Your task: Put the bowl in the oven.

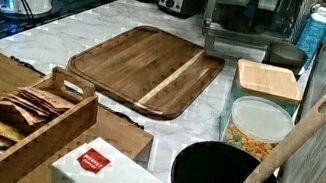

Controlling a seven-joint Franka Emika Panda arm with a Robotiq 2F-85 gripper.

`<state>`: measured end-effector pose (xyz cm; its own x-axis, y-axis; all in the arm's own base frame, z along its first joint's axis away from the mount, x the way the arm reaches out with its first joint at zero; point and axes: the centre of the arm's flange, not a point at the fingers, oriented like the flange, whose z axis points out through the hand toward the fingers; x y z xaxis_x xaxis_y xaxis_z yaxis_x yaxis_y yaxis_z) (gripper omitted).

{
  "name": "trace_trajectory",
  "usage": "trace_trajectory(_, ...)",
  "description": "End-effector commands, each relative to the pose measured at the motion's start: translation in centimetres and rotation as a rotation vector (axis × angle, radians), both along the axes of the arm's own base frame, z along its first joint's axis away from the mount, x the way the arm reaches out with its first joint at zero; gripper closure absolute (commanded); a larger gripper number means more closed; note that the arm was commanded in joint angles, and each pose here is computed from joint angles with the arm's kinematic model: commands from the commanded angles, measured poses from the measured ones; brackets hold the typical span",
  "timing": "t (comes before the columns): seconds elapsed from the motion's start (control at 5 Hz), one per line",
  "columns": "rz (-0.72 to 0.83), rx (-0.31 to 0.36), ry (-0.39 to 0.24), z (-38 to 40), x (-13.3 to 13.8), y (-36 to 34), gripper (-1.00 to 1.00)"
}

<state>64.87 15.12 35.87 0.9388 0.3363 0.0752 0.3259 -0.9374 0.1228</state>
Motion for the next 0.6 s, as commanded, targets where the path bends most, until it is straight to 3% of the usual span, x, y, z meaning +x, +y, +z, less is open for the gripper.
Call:
trace_trajectory(0.2,0.186,0.147,-0.171,7.8,6.4,7.7,1.0)
trace_trajectory(0.6,0.268,0.365,-0.022,5.5,7.6,7.6,1.0)
